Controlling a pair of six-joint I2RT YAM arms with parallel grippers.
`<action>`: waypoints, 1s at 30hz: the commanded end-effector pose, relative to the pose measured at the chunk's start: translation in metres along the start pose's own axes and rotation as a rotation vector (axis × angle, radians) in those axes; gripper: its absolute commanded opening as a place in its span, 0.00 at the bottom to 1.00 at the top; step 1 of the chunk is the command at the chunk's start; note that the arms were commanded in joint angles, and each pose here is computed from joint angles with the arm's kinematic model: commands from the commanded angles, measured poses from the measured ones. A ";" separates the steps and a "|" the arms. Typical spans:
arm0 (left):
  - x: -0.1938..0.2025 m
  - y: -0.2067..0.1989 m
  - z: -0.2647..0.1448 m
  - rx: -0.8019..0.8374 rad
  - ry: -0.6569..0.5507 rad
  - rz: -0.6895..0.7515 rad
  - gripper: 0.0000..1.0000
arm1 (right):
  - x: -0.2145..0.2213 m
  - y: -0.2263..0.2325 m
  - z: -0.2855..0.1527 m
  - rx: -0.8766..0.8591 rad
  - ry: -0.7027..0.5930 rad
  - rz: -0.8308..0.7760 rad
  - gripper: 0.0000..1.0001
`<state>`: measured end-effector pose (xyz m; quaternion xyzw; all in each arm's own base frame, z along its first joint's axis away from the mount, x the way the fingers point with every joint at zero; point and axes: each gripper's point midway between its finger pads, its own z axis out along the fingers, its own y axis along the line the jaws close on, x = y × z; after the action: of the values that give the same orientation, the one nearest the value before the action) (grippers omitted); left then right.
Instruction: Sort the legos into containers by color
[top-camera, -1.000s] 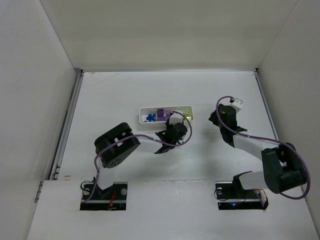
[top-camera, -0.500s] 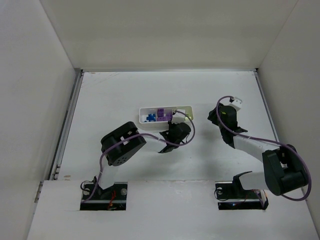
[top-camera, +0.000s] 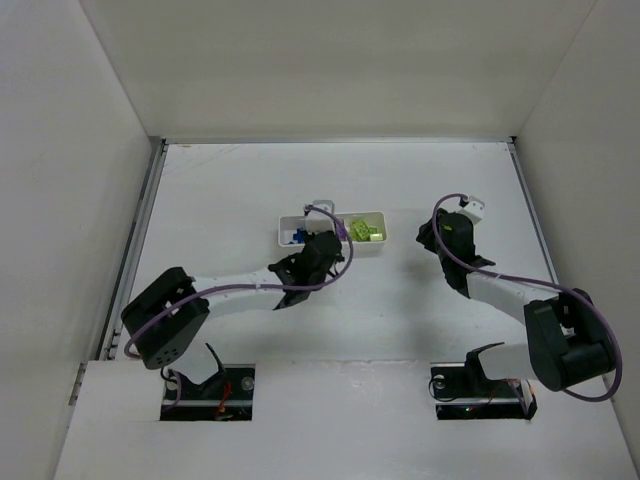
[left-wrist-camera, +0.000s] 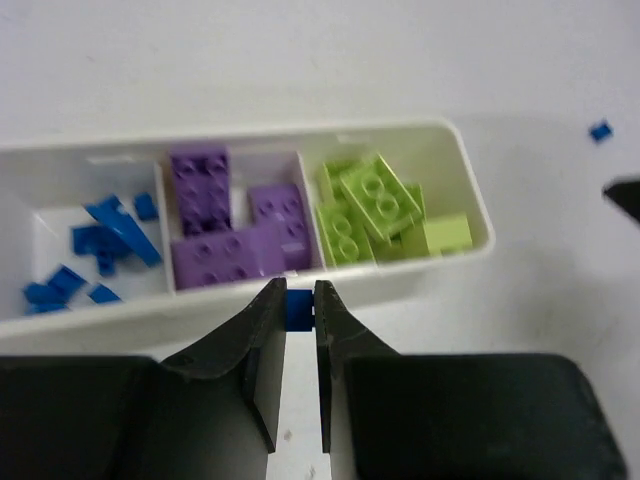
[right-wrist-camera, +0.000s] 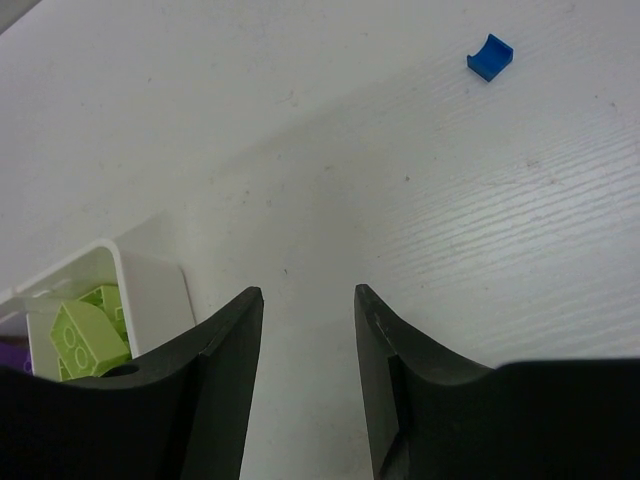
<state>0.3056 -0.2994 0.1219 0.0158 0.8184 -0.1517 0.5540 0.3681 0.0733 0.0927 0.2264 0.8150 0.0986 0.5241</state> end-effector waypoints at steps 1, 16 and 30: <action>-0.027 0.036 0.010 -0.070 -0.051 -0.070 0.11 | -0.015 0.006 -0.001 -0.016 -0.061 0.023 0.47; -0.027 0.108 0.062 -0.231 -0.030 -0.136 0.29 | -0.035 -0.061 0.021 0.235 -0.065 0.001 0.46; -0.036 0.095 -0.011 -0.080 -0.118 -0.183 0.53 | -0.064 -0.086 0.090 0.392 -0.002 -0.048 0.49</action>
<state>0.3345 -0.1949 0.1214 -0.0869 0.8074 -0.1340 0.5680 0.4326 -0.0307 0.0604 0.3106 0.8236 -0.0556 0.4713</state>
